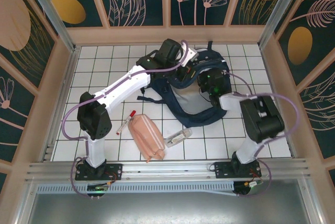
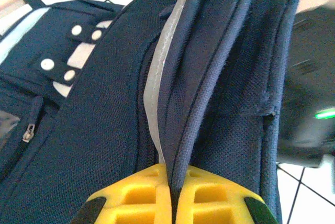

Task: Pack books, pencil case, and school supplies into a backpack

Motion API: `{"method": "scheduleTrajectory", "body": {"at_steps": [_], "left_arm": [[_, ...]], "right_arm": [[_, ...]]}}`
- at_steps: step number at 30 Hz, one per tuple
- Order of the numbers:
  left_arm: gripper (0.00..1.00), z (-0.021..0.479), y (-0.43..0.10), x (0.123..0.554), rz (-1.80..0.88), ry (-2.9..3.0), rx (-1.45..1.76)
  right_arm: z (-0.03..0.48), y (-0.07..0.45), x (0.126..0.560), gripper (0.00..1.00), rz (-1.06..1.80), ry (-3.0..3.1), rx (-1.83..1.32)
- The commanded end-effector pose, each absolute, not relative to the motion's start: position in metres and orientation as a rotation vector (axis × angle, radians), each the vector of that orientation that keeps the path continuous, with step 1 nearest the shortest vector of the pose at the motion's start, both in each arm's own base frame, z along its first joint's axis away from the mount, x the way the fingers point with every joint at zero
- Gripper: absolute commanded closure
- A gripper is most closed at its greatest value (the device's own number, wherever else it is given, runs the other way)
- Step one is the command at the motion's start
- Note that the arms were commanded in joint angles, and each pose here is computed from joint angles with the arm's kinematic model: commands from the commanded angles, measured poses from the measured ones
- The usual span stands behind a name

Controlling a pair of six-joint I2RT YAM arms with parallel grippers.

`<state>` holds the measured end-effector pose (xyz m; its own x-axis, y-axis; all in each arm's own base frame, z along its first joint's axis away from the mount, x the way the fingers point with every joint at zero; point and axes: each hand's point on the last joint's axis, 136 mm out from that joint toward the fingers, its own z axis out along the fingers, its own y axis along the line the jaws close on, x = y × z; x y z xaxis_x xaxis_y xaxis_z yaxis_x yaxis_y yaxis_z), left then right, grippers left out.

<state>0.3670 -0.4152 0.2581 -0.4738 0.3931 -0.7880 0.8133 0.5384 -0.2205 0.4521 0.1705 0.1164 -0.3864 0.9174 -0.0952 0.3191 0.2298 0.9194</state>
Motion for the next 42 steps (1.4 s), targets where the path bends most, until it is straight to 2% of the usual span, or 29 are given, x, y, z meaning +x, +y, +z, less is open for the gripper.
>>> {"method": "scheduleTrajectory", "body": {"at_steps": [1,3,8,14,16,17,19,27,33,35,38,42], "left_arm": [[1.00,0.354,-0.435,0.351,-0.940,1.819,0.992],[1.00,0.360,-0.435,0.355,-0.912,1.812,0.993],[1.00,0.364,-0.436,0.368,-0.851,1.821,0.988],[1.00,0.365,-0.436,0.379,-0.807,1.827,0.967],[1.00,0.365,-0.437,0.379,-0.810,1.825,0.966],[1.00,0.364,-0.438,0.380,-0.811,1.825,0.968],[1.00,0.364,-0.439,0.379,-0.823,1.825,0.969],[1.00,0.374,-0.438,0.374,-0.845,1.814,0.966],[1.00,0.378,-0.433,0.372,-0.821,1.801,0.975],[1.00,0.374,-0.433,0.373,-0.813,1.811,0.977],[1.00,0.367,-0.430,0.376,-0.783,1.825,0.978],[1.00,0.351,-0.423,0.388,-0.748,1.869,0.957]], "right_arm": [[0.138,0.186,0.485,0.87,1.275,1.612,1.188],[0.125,0.197,0.492,0.72,1.277,1.633,1.202],[0.106,0.197,0.484,0.54,1.200,1.745,1.250],[0.104,0.187,0.454,0.53,1.155,1.869,1.250],[0.101,0.193,0.445,0.59,1.195,1.909,1.239],[0.101,0.197,0.443,0.69,1.226,1.910,1.231],[0.103,0.204,0.445,0.99,1.289,1.884,1.205],[0.124,0.212,0.492,1.00,1.384,1.685,1.057],[0.100,0.217,0.517,0.99,1.419,1.639,1.089],[0.088,0.220,0.518,0.71,1.392,1.703,1.127],[0.082,0.217,0.511,0.59,1.304,1.794,1.166],[0.083,0.209,0.495,0.51,1.218,1.894,1.228]]}}
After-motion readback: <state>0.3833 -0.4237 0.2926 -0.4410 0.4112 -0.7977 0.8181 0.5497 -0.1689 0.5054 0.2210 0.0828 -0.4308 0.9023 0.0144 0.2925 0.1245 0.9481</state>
